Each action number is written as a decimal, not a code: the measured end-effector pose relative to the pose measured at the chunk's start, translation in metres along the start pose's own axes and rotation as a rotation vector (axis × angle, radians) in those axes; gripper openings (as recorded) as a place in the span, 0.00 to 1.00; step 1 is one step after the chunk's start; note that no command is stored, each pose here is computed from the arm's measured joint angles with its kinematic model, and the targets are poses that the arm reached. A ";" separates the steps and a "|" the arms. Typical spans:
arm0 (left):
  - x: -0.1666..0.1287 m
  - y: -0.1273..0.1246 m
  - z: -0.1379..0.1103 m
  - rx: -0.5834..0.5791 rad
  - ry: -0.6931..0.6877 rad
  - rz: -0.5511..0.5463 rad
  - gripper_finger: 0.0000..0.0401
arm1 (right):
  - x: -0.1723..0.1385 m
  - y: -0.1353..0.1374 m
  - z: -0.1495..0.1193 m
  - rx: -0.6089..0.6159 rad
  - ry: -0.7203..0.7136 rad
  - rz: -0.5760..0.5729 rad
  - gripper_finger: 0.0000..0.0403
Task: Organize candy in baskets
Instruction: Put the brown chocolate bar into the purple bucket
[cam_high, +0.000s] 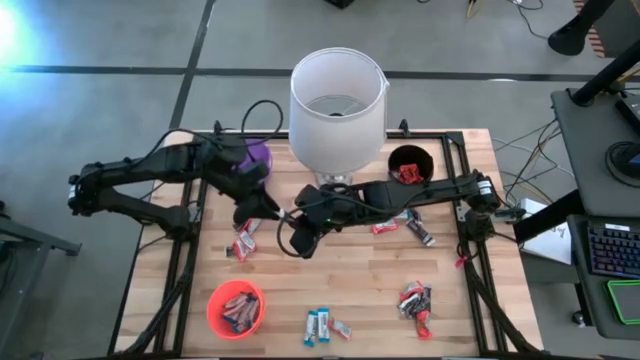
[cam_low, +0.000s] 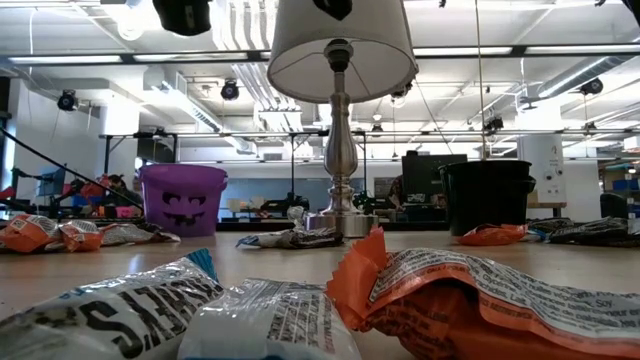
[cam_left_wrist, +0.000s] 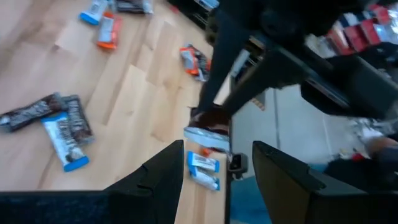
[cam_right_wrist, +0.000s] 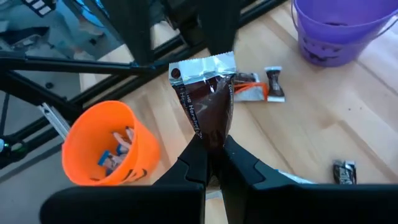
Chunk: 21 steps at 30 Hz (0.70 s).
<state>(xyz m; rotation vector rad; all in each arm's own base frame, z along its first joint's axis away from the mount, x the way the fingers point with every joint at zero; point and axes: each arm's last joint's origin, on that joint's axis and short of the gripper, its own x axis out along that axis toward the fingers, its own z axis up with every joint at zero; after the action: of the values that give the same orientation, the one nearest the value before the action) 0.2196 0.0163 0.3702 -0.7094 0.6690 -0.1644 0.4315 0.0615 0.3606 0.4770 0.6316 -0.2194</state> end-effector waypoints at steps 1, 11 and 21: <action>0.000 0.001 0.000 -0.004 -0.008 0.017 0.43 | 0.000 0.001 0.000 -0.002 -0.003 -0.007 0.03; 0.015 0.007 0.005 -0.030 0.015 0.037 0.43 | 0.000 0.000 -0.001 -0.003 -0.001 -0.013 0.03; 0.023 0.009 0.008 0.010 0.028 0.011 0.39 | 0.000 0.000 -0.001 -0.013 0.001 -0.015 0.03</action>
<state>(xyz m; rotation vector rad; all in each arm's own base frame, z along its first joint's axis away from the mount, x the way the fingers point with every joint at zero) 0.2418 0.0191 0.3574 -0.6948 0.6981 -0.1677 0.4310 0.0619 0.3595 0.4600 0.6370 -0.2290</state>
